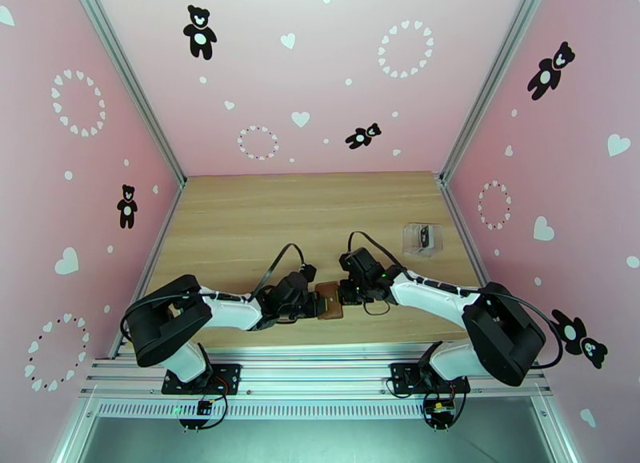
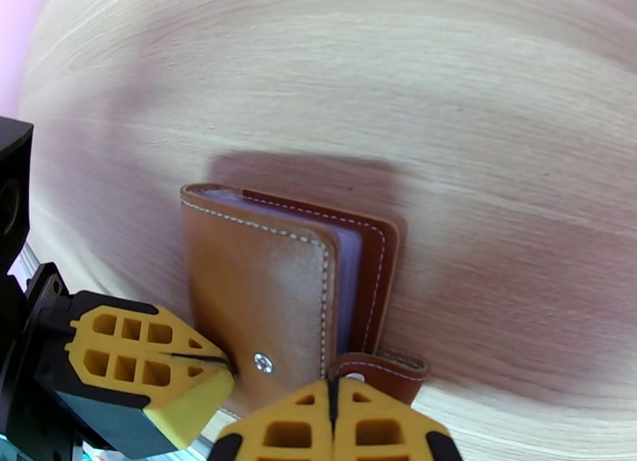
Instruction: Put the credit cards into the card holder
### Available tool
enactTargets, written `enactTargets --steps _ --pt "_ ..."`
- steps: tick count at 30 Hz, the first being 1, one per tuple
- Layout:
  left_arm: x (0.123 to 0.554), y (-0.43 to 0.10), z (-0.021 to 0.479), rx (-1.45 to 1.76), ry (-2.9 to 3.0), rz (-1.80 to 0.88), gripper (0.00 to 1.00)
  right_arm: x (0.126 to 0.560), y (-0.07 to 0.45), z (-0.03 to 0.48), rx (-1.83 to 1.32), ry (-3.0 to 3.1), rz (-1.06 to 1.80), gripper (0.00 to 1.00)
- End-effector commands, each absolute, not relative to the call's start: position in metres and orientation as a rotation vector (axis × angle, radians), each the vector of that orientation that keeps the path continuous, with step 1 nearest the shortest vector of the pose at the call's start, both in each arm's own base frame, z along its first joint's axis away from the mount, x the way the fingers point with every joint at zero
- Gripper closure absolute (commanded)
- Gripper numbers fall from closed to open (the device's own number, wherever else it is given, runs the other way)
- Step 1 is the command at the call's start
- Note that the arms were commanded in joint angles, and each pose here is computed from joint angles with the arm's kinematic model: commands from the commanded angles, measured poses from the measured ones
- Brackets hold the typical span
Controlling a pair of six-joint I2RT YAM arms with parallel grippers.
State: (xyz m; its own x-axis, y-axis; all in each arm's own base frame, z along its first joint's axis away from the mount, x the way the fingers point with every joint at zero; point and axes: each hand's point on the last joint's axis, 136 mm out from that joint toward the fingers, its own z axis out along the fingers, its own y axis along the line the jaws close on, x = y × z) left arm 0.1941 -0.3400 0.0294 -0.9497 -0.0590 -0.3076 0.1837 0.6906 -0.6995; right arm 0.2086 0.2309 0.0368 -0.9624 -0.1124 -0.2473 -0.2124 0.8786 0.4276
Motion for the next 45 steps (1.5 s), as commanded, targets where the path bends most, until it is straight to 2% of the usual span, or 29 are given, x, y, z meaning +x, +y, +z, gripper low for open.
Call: enactTargets --steps 1,8,22,45 --pt "0.185 -0.309 -0.014 0.058 2.742 -0.873 1.0 0.207 0.235 0.058 -0.3 2.805 0.703 1.0" --pt "0.185 -0.302 -0.012 0.055 2.751 -0.829 1.0 0.205 0.244 0.08 -0.354 2.771 0.776 1.0" --pt "0.184 -0.304 -0.009 0.063 2.735 -0.857 1.0 0.204 0.276 0.065 -0.461 2.814 0.894 1.0" --pt "0.183 -0.306 -0.006 0.071 2.725 -0.886 1.0 0.21 0.254 0.039 -0.421 2.893 0.659 1.0"
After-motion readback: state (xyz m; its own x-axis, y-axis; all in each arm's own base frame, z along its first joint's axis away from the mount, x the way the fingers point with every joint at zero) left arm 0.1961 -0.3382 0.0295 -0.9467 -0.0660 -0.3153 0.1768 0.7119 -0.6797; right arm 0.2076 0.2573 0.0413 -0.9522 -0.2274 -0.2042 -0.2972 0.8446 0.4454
